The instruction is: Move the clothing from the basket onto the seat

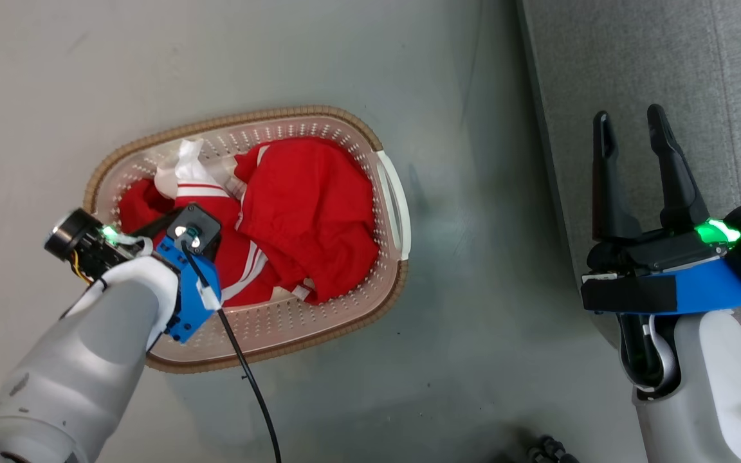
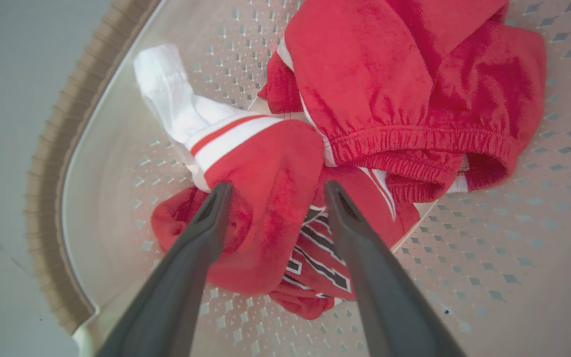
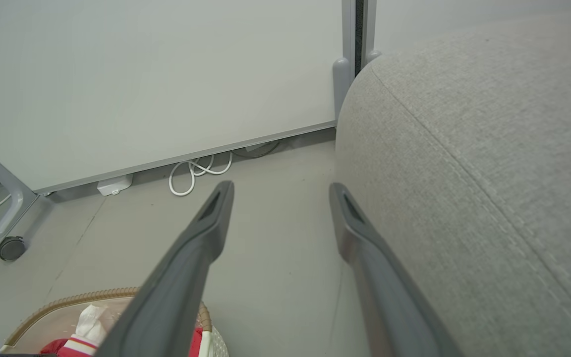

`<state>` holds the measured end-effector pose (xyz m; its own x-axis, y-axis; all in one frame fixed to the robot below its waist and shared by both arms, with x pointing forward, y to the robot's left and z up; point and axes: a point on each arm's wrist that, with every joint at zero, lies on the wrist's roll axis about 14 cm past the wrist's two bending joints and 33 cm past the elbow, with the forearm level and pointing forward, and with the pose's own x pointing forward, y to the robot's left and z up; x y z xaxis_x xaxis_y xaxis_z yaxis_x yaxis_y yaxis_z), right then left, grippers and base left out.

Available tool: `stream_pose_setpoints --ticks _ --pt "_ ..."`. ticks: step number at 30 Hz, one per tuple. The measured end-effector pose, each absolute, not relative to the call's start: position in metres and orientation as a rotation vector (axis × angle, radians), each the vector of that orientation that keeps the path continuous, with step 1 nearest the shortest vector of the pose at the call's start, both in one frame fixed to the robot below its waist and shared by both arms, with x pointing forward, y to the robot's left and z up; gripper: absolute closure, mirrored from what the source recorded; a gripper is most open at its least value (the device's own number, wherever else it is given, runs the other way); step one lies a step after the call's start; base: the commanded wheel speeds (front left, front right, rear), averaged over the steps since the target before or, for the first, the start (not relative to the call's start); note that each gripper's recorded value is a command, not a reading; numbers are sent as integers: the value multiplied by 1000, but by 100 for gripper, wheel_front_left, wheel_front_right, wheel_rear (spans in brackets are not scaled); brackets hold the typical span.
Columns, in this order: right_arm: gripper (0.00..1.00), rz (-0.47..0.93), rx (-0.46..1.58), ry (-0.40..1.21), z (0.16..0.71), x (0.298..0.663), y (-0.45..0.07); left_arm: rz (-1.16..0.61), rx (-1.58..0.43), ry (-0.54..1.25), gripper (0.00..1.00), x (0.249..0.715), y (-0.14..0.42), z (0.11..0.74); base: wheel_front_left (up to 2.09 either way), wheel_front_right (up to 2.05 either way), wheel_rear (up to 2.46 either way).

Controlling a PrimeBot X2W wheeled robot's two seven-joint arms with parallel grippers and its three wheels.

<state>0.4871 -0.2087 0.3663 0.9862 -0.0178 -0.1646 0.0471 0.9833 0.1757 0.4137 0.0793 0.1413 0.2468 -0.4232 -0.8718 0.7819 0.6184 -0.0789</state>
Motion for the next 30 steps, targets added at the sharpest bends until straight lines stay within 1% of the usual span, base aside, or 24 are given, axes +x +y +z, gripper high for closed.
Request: stream_pose_setpoints --ticks 4,13,22,28,29,30 --pt "0 -33 176 178 356 491 -209 -865 458 1059 0 418 83 127 0 0 0" --pt "0 -29 170 205 338 495 -209 -944 578 1136 0 408 87 100 0 0 0" --pt "0 -46 164 232 321 494 -216 -1037 695 1160 0 404 85 74 0 0 0" --pt "0 -54 157 241 314 493 -219 -1068 740 1176 0 402 85 60 0 0 0" --pt "0 -55 156 243 313 493 -220 -1076 751 1174 5 402 85 58 0 0 0" --pt "0 -56 155 246 312 493 -220 -1078 760 1181 75 402 86 56 0 0 0"
